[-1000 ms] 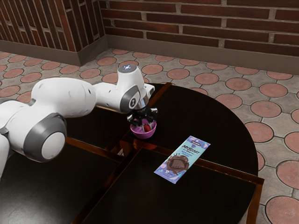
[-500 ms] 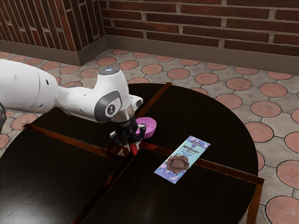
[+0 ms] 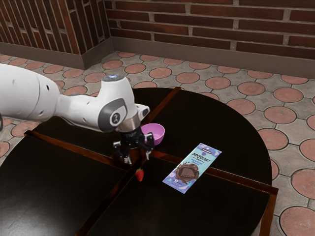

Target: Take strawberry from the bowl

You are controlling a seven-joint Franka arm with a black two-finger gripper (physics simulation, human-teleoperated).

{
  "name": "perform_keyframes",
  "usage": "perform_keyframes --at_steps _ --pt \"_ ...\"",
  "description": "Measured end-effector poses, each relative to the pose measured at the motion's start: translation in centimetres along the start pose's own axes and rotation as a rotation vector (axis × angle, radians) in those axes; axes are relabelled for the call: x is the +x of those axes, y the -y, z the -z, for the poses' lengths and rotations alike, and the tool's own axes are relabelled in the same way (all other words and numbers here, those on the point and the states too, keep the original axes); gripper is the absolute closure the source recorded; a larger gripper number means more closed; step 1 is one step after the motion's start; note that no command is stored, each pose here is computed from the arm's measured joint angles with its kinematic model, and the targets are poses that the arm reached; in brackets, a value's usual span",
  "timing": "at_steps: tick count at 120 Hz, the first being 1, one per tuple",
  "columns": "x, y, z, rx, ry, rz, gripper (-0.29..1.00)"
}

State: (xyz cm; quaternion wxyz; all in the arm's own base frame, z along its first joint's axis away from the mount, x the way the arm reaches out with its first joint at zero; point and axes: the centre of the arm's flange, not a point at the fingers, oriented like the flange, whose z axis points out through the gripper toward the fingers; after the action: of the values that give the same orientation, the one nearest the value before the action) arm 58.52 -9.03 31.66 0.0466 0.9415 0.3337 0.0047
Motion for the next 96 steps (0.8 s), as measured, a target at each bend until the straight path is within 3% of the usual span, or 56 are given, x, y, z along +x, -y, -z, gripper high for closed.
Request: perform_keyframes --at_steps 8,23,31,38,51,64,96 --pt "-0.2 -0.7 5.6 -0.067 -0.039 -0.016 0.2" --pt "2.4 -2.1 22.0 -0.157 -0.161 -0.048 0.11" --pt "2.4 0.7 30.3 -0.152 -0.206 -0.057 0.08" --pt "2.5 3.9 33.8 -0.103 -0.216 -0.077 0.06" --pt "4.5 10.7 35.8 0.019 -0.205 -0.077 0.04" --pt "4.0 11.4 35.6 0.093 -0.167 -0.159 0.02" --pt "1.8 9.5 34.2 0.164 -0.092 -0.367 0.01"
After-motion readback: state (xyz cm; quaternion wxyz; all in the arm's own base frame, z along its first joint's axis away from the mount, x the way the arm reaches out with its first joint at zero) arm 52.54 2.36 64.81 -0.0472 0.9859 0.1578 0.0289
